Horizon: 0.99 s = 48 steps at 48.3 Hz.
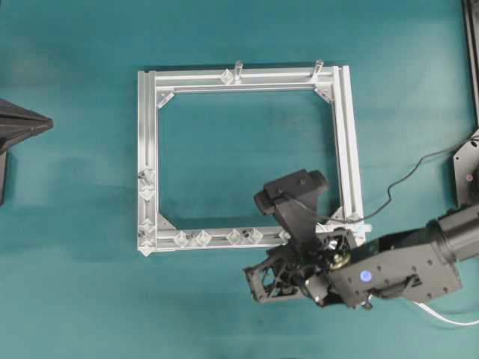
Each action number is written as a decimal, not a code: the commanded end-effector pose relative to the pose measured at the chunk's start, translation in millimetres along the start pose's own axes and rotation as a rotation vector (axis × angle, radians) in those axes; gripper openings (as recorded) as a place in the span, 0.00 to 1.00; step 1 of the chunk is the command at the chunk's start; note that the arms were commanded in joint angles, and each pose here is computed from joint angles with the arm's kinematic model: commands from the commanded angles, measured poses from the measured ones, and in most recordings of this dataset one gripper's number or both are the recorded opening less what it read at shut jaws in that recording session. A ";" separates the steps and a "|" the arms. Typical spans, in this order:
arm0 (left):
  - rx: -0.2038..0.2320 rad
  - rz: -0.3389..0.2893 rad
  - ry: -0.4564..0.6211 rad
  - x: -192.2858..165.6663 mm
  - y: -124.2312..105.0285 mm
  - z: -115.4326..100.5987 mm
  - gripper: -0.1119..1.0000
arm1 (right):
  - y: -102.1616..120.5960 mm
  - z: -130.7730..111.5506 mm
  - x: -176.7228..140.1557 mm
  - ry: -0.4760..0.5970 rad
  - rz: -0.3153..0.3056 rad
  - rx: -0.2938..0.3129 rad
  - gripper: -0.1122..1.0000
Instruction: Move the cable alternately left and right between 8 closely spaced pins so it hooks onto each one.
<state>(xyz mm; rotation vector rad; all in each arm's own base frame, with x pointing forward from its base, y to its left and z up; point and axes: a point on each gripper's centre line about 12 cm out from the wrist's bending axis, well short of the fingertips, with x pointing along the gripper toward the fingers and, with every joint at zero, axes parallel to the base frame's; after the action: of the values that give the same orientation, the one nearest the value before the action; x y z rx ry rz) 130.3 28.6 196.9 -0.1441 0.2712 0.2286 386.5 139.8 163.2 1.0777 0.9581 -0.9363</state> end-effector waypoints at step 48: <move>-0.008 0.002 -0.013 0.0 0.0 4.7 0.11 | 81.5 -4.7 8.4 -0.061 0.101 0.019 0.27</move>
<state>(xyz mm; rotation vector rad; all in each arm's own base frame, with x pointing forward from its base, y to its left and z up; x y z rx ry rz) 130.3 28.6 196.9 -0.1472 0.2709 0.2286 455.0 160.4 156.2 1.0672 0.8782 -0.9304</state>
